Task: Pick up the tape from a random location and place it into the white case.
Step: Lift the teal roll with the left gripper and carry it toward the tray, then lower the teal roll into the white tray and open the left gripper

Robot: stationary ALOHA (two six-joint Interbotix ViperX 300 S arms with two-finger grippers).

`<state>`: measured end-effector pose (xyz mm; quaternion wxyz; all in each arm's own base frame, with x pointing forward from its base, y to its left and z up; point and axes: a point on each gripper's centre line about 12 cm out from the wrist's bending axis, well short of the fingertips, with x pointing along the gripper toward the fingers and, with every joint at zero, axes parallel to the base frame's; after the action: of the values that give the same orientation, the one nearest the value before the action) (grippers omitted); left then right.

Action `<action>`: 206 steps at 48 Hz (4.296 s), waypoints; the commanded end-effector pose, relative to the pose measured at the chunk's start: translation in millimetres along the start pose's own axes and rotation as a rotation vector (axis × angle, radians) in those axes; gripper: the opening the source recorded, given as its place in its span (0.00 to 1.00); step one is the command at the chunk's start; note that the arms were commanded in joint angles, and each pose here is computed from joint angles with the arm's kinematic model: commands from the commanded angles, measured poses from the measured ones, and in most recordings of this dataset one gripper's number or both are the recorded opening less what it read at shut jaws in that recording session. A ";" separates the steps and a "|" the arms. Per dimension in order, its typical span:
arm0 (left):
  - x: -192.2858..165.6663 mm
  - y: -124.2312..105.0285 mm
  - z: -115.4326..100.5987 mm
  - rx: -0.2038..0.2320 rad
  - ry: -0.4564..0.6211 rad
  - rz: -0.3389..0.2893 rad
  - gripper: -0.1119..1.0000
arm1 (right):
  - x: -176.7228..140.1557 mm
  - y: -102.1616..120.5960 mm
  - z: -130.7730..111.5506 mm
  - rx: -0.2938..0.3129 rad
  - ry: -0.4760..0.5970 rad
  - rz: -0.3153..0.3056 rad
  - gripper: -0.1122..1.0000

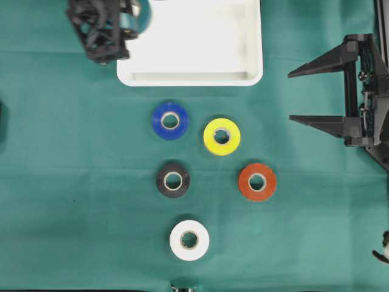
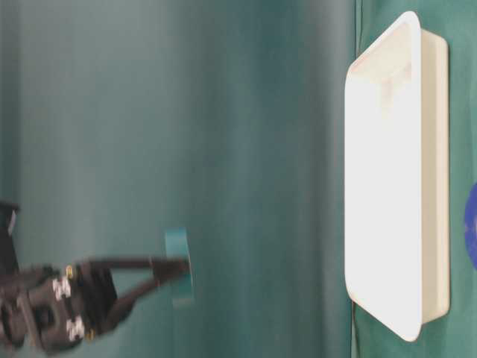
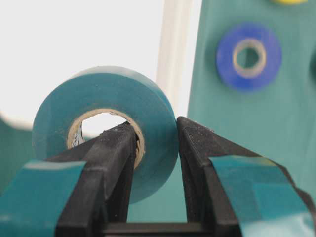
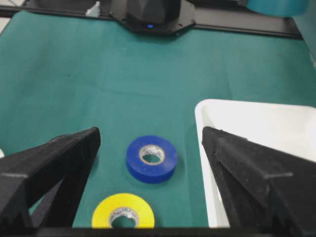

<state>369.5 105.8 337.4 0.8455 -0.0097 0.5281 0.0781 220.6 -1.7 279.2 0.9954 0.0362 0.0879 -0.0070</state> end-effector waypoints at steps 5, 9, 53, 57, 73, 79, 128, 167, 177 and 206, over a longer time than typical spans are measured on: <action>-1.1 3.5 34.3 0.046 -0.073 0.012 0.29 | 0.6 0.9 12.5 -0.002 -0.029 0.002 0.93; 5.7 5.8 45.6 0.059 -0.079 0.014 0.29 | 0.6 0.9 12.7 0.000 -0.031 0.002 0.93; 30.9 13.3 67.4 0.089 -0.074 0.019 0.29 | 0.6 0.6 12.7 -0.004 -0.031 0.001 0.93; 31.3 12.6 67.5 0.090 -0.076 0.019 0.29 | 0.6 0.6 13.2 -0.006 -0.031 0.001 0.93; 40.5 12.2 64.6 0.089 -0.076 0.019 0.29 | 0.9 0.5 12.2 -0.004 -0.028 0.000 0.93; 58.5 11.9 57.9 0.089 -0.074 0.019 0.29 | 1.2 0.5 11.9 -0.004 -0.026 0.000 0.93; 211.5 36.6 -16.6 0.028 -0.031 0.046 0.29 | 2.7 -4.4 10.3 -0.005 -0.020 -0.021 0.93; 214.9 37.2 -13.8 0.051 -0.049 0.050 0.78 | 3.3 -4.4 9.9 -0.007 -0.018 -0.021 0.93; 213.7 38.5 -11.1 0.050 -0.061 0.053 0.98 | 3.3 -4.4 9.9 -0.007 -0.018 -0.021 0.93; 133.8 25.6 9.2 0.076 -0.131 0.055 0.97 | 3.3 -4.4 10.6 -0.004 -0.020 -0.021 0.93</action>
<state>431.5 151.9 179.4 0.8547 0.0312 0.5127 0.0756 222.5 -6.1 278.4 0.9950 0.0334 0.0922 -0.0166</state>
